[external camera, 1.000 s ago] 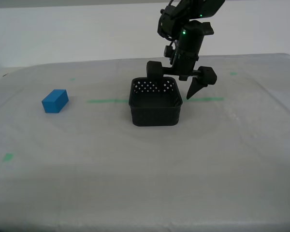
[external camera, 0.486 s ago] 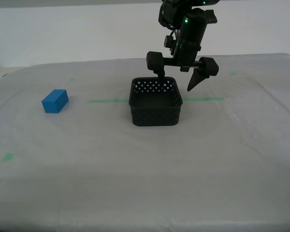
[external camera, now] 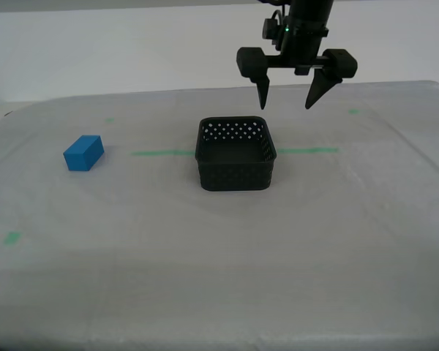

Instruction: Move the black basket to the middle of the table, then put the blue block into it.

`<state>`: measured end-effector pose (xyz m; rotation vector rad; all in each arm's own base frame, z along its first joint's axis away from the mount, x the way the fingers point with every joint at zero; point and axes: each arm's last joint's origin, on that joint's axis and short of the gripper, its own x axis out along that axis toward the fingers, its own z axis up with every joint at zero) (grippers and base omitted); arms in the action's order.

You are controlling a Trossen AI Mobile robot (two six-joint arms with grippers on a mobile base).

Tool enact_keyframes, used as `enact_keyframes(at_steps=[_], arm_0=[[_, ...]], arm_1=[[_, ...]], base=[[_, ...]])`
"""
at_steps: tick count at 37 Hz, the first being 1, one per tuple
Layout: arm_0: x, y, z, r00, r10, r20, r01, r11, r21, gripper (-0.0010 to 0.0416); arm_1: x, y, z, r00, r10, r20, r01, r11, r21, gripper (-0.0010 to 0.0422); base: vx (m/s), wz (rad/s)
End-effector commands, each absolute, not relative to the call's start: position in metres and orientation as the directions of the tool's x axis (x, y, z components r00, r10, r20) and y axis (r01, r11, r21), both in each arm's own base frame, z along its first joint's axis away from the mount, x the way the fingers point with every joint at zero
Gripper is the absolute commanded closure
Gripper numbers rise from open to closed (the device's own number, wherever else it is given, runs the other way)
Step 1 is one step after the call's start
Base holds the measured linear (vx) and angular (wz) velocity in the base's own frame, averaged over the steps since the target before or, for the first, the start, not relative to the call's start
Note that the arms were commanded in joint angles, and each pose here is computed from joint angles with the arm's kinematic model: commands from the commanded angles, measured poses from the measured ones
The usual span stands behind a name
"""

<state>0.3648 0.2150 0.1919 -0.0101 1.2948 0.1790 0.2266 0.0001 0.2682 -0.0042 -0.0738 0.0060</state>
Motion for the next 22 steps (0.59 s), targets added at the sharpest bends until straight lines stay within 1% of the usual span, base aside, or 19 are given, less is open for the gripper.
enact_keyframes(at_steps=[1, 12, 19, 22], arm_0=[[0.366, 0.204, 0.200, 0.264, 0.114, -0.958, -0.139, 0.987, 0.080, 0.0006], [0.373, 0.159, 0.213, 0.228, 0.067, -0.971, -0.156, 0.987, 0.031, 0.0006], [0.368, 0.123, 0.215, 0.231, 0.058, -0.971, -0.109, 0.994, 0.033, 0.0006], [0.362, 0.106, 0.215, 0.251, 0.054, -0.966, -0.087, 0.996, 0.033, 0.0006]], arm_1=[[0.227, 0.000, 0.269, 0.997, 0.006, 0.080, -0.006, 1.000, -0.003, 0.0412], [0.227, 0.000, 0.269, 0.997, 0.006, 0.080, -0.006, 1.000, -0.003, 0.0412], [0.227, 0.000, 0.269, 0.997, 0.007, 0.080, -0.007, 1.000, -0.003, 0.0412], [0.227, 0.000, 0.269, 0.997, 0.006, 0.080, -0.006, 1.000, -0.003, 0.0412]], base=[[0.000, 0.000], [0.000, 0.000], [0.000, 0.000], [0.000, 0.000]])
